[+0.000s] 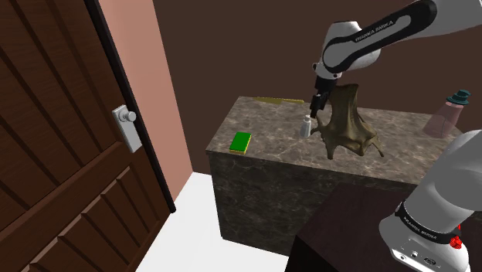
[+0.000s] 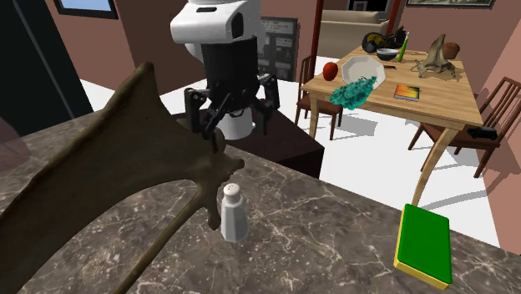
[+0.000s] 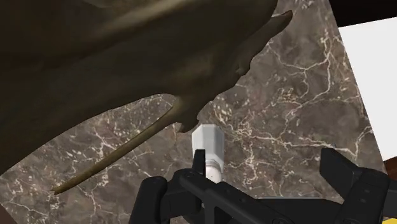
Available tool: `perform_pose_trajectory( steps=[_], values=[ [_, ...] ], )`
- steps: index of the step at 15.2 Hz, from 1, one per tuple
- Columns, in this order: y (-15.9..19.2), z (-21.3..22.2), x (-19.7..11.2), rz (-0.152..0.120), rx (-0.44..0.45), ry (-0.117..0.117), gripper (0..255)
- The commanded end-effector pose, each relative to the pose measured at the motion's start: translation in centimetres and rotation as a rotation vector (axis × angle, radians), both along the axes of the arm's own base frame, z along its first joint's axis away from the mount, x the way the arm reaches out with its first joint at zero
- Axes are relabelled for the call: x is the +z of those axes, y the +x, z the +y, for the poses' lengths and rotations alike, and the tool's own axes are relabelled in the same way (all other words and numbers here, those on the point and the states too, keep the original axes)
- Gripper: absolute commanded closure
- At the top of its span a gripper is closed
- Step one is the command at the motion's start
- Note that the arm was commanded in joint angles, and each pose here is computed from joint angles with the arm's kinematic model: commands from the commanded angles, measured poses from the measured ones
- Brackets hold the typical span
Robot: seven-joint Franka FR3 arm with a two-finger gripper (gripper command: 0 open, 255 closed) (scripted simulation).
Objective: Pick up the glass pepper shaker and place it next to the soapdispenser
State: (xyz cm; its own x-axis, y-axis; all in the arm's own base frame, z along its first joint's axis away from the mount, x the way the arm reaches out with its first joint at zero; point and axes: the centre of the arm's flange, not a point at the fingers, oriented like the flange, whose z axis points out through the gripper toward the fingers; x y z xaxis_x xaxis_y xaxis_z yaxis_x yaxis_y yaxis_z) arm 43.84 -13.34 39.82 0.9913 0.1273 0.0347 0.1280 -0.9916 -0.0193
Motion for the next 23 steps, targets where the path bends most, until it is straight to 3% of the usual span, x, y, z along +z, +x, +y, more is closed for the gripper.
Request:
perform_pose_trajectory(
  steps=[1, 5, 12, 20, 21, 23],
  values=[
    [1.4, -1.6, -1.7, -0.017, -0.005, 0.009, 0],
    [4.0, -4.2, -4.4, -0.045, -0.015, 0.028, 0],
    [4.3, -4.0, -8.1, -0.045, -0.015, 0.028, 0],
    [4.3, -4.0, -8.4, -0.045, -0.015, 0.028, 0],
    [4.3, -4.0, -8.4, -0.045, -0.015, 0.028, 255],
    [4.3, -4.0, -8.4, -0.045, -0.015, 0.028, 255]
  ],
)
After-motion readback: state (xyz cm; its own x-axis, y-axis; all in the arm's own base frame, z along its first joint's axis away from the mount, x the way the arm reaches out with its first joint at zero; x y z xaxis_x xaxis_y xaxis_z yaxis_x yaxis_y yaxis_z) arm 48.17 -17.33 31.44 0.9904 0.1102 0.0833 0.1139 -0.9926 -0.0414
